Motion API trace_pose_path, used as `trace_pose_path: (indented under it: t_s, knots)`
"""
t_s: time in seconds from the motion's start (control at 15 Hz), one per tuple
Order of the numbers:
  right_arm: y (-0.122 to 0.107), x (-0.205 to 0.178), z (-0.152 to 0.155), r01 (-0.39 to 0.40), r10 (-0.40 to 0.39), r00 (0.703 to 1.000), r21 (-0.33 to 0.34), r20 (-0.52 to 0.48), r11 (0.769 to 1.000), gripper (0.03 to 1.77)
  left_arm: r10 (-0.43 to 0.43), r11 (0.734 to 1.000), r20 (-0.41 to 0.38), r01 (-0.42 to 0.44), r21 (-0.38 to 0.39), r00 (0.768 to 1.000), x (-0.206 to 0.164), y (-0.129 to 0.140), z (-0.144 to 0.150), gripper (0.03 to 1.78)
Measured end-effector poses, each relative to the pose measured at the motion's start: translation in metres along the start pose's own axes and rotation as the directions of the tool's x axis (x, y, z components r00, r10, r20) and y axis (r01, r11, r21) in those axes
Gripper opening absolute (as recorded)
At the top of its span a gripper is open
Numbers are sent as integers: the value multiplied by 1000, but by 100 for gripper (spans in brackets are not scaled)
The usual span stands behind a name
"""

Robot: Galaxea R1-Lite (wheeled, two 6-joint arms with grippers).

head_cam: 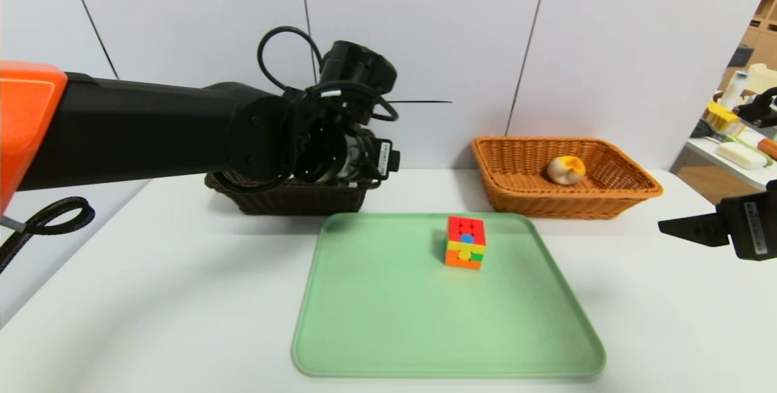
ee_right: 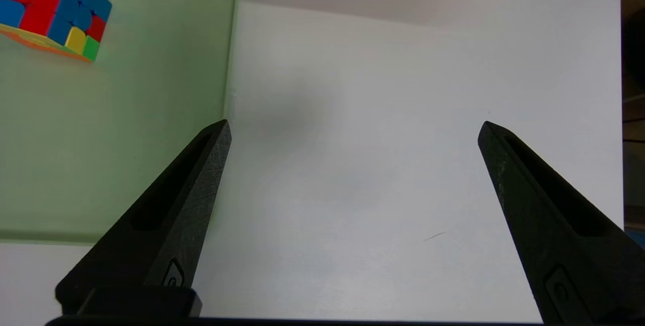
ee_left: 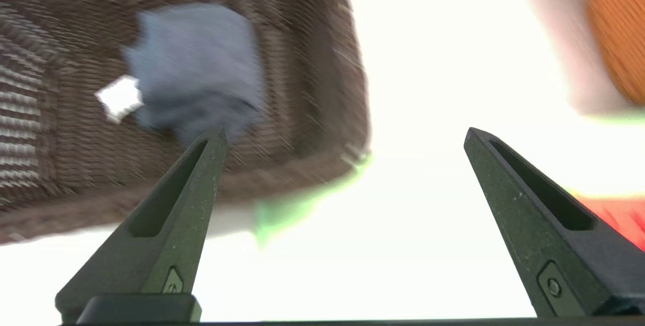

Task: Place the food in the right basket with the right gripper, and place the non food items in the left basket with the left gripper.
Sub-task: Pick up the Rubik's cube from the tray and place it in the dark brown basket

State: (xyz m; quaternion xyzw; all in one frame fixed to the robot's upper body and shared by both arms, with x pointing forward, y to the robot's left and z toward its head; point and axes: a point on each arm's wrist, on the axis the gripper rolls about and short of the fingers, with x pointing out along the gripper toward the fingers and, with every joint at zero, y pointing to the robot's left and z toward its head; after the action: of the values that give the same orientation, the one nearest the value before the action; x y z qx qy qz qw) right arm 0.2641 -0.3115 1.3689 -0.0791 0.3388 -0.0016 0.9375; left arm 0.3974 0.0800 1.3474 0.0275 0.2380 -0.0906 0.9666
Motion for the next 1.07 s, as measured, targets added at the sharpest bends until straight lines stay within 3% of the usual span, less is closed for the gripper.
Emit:
trace_pose_path:
  t_s: [0.47, 1.07]
  knots:
    - [-2, -6, -12, 8, -8, 1000, 7, -2, 1000, 170, -110, 990, -30, 112, 89, 994, -24, -56, -16, 169]
    - [-3, -7, -20, 21, -21, 1000, 8, -21, 1000, 170, -142, 986, -82, 148, 72, 987, -16, -92, -26, 169]
